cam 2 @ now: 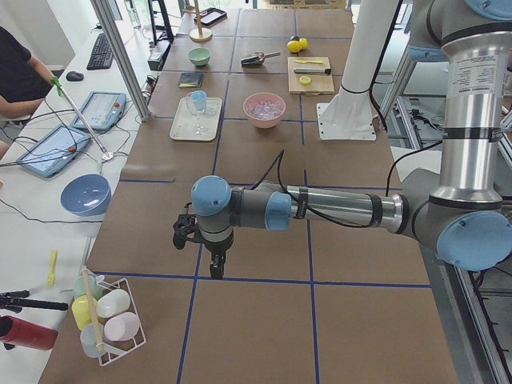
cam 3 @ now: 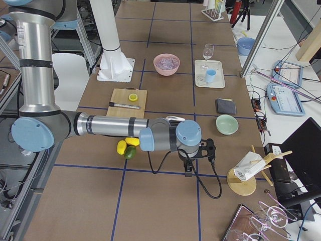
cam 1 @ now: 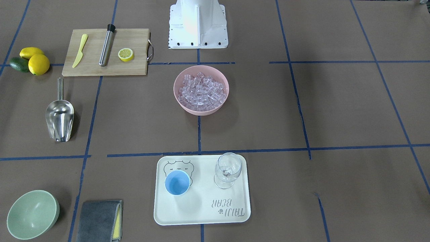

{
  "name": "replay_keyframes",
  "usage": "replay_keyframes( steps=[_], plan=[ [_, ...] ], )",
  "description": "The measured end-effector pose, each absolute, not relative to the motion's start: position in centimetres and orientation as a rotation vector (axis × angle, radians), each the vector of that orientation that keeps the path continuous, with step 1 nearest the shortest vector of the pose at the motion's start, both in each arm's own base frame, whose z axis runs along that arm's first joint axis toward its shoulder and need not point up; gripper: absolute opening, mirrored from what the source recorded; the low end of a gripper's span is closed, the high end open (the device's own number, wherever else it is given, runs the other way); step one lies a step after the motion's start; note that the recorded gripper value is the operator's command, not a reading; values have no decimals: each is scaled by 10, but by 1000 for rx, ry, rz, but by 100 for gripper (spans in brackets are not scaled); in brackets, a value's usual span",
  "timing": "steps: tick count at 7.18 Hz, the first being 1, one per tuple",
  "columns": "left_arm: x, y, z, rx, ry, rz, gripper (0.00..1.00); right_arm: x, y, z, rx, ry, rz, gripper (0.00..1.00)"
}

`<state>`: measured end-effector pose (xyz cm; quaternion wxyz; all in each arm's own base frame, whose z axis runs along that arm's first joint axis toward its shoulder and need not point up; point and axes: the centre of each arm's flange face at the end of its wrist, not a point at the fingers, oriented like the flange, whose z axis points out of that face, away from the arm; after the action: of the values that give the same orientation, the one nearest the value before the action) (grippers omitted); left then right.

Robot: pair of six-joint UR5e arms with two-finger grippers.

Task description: Put ice in cup with scoop

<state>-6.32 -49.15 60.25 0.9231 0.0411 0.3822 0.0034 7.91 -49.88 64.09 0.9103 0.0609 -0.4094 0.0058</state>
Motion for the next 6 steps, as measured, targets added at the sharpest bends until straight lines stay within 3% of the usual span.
replay_keyframes(
  steps=[4,6],
  plan=[
    [8,-559,493,302,832,242,100,44,-515,594,151,-863,-29,100],
    [68,-564,462,429,862,412,100,4,-517,567,130,-878,-45,100]
  ],
)
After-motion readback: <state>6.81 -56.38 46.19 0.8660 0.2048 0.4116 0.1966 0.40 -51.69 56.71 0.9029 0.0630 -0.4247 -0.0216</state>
